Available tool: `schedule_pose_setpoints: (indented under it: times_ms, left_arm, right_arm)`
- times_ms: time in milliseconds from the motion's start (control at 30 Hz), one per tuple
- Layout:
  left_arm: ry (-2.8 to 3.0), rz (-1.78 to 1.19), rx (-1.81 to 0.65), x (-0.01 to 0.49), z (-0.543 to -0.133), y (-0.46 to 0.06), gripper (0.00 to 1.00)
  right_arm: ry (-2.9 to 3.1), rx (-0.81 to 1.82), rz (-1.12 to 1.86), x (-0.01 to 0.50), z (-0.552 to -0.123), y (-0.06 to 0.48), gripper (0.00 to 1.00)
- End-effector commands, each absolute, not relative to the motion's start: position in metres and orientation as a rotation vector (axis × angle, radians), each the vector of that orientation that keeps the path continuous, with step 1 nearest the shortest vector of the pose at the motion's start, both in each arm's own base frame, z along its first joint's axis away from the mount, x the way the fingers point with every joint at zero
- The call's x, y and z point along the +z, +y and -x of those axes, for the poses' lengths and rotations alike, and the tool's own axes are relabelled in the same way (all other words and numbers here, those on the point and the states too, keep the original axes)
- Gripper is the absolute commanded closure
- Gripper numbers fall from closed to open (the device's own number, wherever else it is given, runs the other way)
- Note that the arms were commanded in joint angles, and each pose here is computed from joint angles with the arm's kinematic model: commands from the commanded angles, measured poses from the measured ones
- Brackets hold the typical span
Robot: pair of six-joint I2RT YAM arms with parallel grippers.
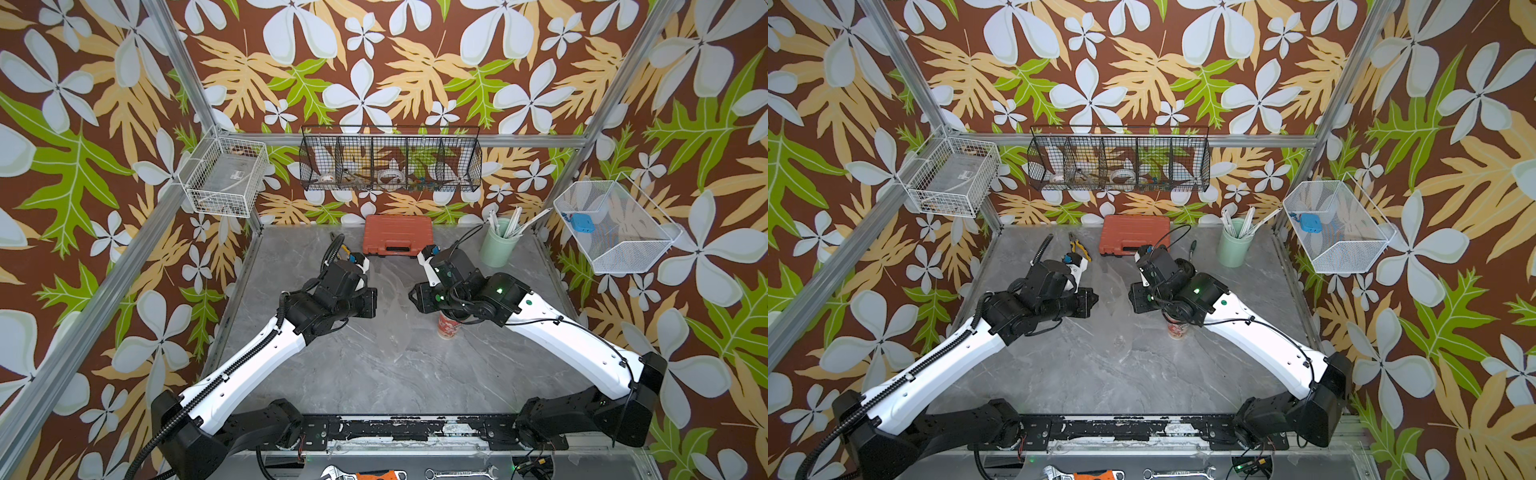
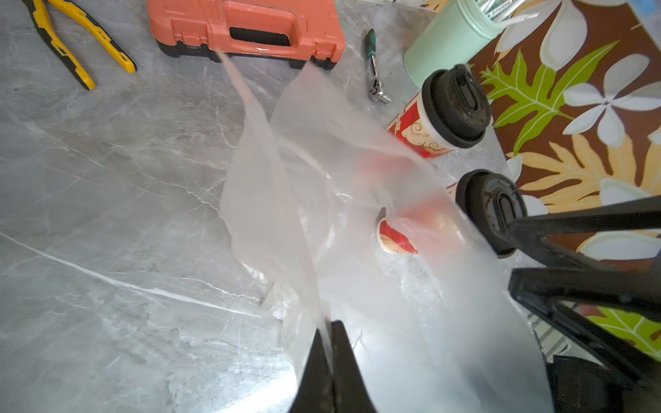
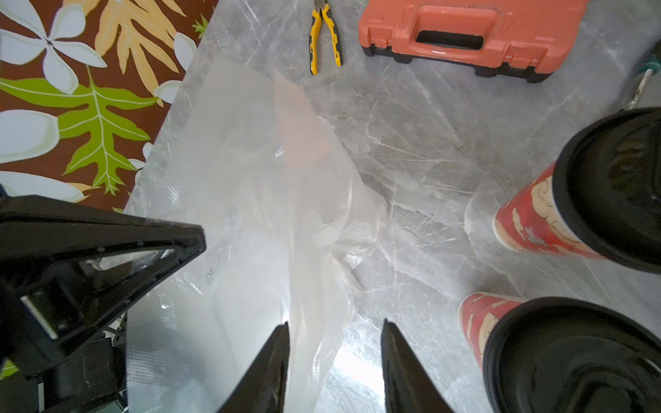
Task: Pack milk tea into plastic carrier bags
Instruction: Adjust the plastic carrier bag at the center of the board, then pick up the milk tea cup at the center of the board.
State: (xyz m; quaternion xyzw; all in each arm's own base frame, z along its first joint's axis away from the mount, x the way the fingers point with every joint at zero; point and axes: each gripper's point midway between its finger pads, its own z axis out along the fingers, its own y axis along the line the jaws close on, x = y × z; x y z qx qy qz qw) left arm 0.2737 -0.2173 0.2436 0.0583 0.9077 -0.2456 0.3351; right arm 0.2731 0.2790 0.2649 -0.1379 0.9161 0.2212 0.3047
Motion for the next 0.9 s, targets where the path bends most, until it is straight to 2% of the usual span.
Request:
schedule_pose_setpoints:
  times_ms: [0,200,333,433,600,667,867]
  left_arm:
    - [2.322,-0.112,-0.703,0.260,-0.277,-0.222,1.00]
    - [2.313,-0.107,-0.714,0.262,-0.277,-0.222,1.00]
    - [2.309,-0.104,-0.727,0.256,-0.276,-0.222,1.00]
    - [2.306,-0.106,-0.733,0.253,-0.275,-0.223,1.00]
    - [2.301,-0.109,-0.721,0.247,-0.273,-0.219,1.00]
    - [2.284,-0.110,-0.728,0.249,-0.272,-0.218,1.00]
    - [2.266,-0.121,-0.754,0.248,-0.269,-0.219,1.00]
  right_arm:
    - [2.409,0.611,0.383,0.280,-0.269,0.274,0.56]
    - [2.381,0.443,0.303,0.299,-0.278,0.236,0.47]
    - [2.445,0.264,0.271,0.283,-0.283,0.202,0.42]
    - [2.481,0.160,0.272,0.274,-0.281,0.184,0.32]
    - [2.550,0.090,0.254,0.252,-0.279,0.164,0.25]
    - [2.559,0.085,0.237,0.246,-0.281,0.162,0.18]
    - [2.583,0.080,0.147,0.230,-0.290,0.159,0.17]
